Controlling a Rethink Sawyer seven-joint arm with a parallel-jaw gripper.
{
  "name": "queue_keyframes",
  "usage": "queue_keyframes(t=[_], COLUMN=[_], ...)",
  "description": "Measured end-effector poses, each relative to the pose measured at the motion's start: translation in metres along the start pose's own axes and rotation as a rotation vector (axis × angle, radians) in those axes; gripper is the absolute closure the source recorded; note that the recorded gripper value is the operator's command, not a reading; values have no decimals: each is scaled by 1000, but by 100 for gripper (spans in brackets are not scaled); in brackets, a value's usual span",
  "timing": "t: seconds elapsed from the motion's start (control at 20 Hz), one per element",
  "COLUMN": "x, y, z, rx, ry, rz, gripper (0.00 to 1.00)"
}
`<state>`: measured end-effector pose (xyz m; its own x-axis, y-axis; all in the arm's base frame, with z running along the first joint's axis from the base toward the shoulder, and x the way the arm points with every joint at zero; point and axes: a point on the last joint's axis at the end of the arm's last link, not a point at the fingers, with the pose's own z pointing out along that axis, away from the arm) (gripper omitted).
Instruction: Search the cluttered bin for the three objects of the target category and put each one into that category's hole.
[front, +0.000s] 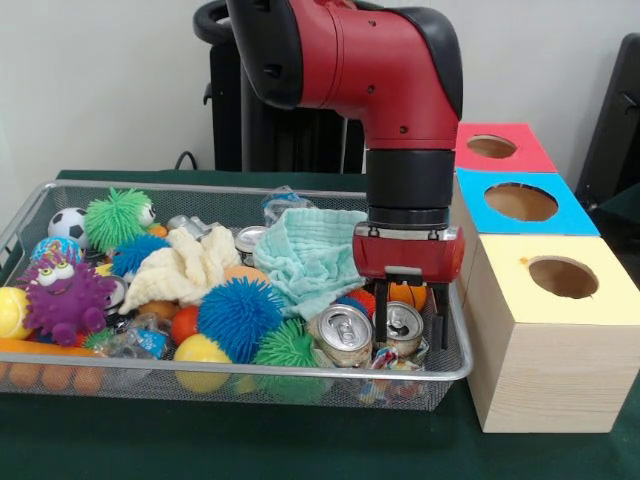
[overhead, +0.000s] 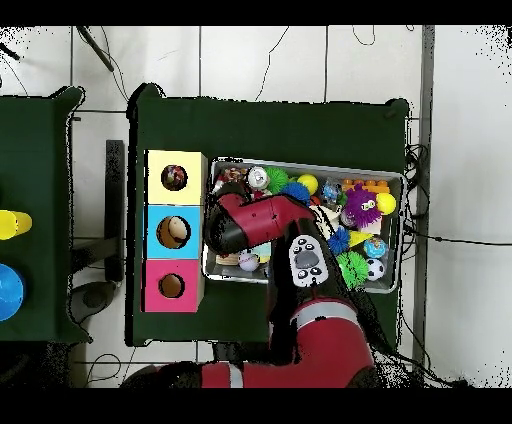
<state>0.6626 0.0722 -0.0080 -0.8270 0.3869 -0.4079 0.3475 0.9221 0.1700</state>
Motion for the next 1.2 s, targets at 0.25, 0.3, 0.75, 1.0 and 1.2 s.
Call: queue_keyframes(t=[0.25,0.3,0.75,1.0,1.2], x=[5,8,22,11,-4], y=[-1,-1,4,8,6], z=[4,6,24,24,19], rx=[3,5,36,37,44], ry=[7,10,-14,-77,-156], rz=[-12,-23,-132,-183,-245], gripper=[0,0,0,0,0])
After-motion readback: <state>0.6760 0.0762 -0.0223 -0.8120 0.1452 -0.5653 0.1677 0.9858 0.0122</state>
